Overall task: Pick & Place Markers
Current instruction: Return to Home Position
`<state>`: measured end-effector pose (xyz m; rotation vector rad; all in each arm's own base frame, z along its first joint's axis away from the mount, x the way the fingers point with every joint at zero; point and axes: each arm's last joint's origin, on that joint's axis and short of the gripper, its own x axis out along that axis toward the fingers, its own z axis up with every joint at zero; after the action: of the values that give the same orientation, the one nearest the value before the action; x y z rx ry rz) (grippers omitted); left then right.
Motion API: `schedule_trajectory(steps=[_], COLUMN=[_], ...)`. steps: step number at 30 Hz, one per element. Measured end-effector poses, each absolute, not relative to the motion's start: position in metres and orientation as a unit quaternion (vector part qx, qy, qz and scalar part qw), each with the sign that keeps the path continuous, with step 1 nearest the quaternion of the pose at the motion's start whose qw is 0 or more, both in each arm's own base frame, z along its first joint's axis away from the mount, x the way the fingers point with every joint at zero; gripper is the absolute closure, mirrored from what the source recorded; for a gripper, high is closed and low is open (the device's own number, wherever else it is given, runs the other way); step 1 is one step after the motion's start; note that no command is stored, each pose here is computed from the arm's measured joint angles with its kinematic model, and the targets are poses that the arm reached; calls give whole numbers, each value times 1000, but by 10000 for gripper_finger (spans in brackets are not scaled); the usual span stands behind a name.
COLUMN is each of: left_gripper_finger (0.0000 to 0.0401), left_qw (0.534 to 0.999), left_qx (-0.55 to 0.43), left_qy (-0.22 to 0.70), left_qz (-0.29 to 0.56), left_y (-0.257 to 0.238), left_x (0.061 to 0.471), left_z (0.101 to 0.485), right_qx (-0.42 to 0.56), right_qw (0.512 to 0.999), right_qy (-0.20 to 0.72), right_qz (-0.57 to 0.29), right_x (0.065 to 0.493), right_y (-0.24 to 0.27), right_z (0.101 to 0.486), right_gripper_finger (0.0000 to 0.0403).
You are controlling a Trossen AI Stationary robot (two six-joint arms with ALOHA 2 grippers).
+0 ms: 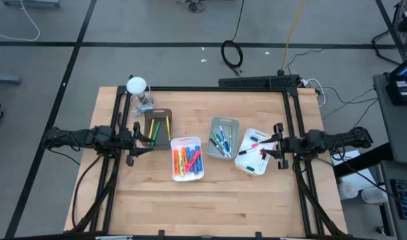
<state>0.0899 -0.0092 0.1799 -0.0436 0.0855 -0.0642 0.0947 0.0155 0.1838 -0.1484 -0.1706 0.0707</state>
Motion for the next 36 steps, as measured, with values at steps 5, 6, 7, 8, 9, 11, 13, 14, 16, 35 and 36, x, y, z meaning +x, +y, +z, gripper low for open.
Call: schedule_trajectory(steps=[5,6,7,8,9,11,13,14,16,35,36], left_gripper_finger=[233,233,233,233,233,233,233,233,233,233,233], left_qw=[997,997,997,997,997,997,997,997,997,997,997], left_qx=[-24,-23,-21,-17,-12,-3,-2,-6,-17,14,14], left_qy=[62,63,64,64,64,71,75,73,68,69,69], left_qz=[-31,-31,-32,-32,-32,-32,-32,-32,-31,-33,-33], left_y=[-9,-9,-9,-9,-9,-9,-9,-9,-9,-9,-9], left_x=[90,90,90,90,90,89,89,89,89,90,90], left_z=[176,176,176,176,176,174,174,174,175,175,175], right_qx=[-52,-51,-50,-49,-49,-49,-45,-40,-28,-12,-12], right_qw=[997,997,997,997,997,997,998,998,998,999,999], right_qy=[-39,-35,-30,-28,-28,-29,-29,-29,-27,-22,-22], right_qz=[44,45,45,45,45,45,45,45,46,46,46], right_x=[96,96,96,96,96,96,96,96,96,96,96], right_y=[16,16,16,16,16,16,16,16,16,16,16], right_z=[175,174,173,173,173,173,173,173,173,172,172], right_gripper_finger=[275,275,275,275,275,275,275,275,275,275,275])
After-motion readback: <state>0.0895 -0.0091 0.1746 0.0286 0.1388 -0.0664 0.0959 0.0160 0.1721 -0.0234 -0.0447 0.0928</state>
